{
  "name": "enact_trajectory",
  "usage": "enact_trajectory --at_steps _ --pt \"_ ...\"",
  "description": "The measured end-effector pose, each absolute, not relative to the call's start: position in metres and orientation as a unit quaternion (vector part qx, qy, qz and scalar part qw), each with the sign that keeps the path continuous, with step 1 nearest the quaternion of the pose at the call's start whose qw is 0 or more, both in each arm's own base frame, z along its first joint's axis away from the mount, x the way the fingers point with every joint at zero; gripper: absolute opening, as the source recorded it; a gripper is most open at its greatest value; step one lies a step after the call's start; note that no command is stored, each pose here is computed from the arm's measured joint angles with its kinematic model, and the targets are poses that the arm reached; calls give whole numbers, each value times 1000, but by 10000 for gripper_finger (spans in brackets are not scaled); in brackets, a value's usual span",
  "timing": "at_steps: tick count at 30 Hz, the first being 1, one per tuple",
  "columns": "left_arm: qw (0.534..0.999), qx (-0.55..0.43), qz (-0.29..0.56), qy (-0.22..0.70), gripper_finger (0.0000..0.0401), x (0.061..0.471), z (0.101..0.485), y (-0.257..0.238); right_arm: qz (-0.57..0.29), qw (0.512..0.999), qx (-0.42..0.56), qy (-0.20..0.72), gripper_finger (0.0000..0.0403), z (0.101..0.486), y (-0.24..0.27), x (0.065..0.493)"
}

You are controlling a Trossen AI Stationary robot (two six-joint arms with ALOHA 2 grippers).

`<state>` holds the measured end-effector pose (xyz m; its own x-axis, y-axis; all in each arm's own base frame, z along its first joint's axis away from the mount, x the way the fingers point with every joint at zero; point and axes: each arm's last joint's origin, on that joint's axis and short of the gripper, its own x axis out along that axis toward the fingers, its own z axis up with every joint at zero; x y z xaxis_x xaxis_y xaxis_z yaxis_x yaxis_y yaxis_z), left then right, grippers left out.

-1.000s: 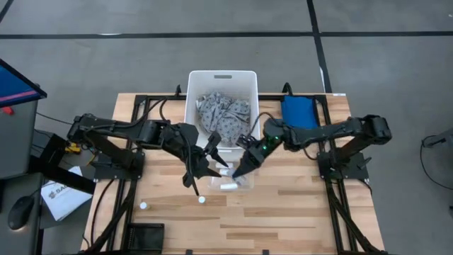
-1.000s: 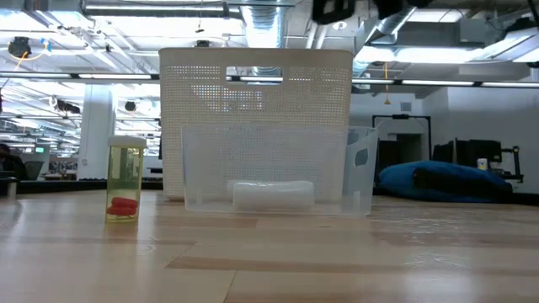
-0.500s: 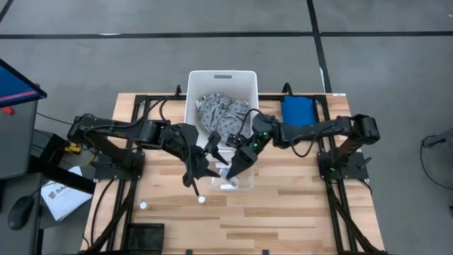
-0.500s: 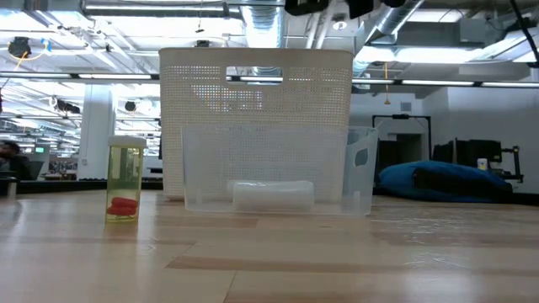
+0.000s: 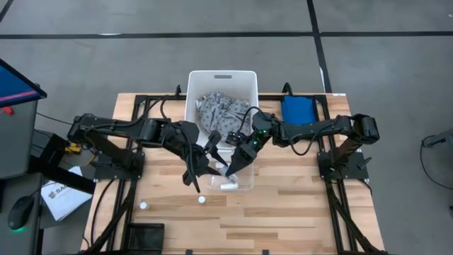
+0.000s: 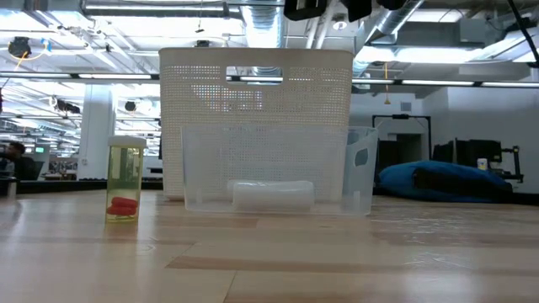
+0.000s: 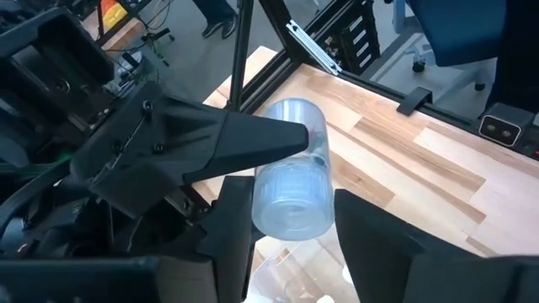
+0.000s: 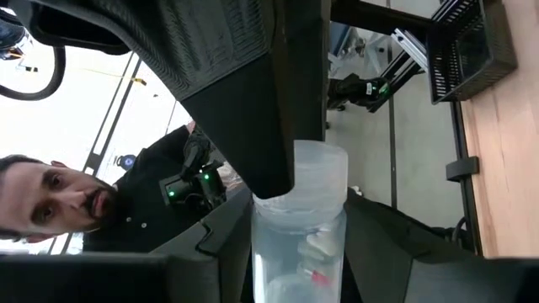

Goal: Pick & Place Medicine items
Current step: Put the transparent pill bottle into the black bin

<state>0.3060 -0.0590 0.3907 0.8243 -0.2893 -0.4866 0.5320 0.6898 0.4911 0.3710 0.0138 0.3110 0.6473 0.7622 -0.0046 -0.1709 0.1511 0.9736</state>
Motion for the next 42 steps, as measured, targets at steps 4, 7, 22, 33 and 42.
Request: enact_trajectory --at_steps 4,7,22,33,42 --pt "900 316 -237 183 144 307 391 -58 329 712 562 261 162 311 14 371" --pt "900 316 -238 182 141 306 391 -58 329 712 562 261 162 311 14 371" --pt "900 316 -236 184 128 306 391 -58 326 714 564 259 168 311 14 371" --pt "902 309 -223 204 127 305 389 -57 318 718 566 253 209 311 13 372" --pt "906 291 -216 220 126 292 395 -54 312 723 565 247 219 311 11 372"
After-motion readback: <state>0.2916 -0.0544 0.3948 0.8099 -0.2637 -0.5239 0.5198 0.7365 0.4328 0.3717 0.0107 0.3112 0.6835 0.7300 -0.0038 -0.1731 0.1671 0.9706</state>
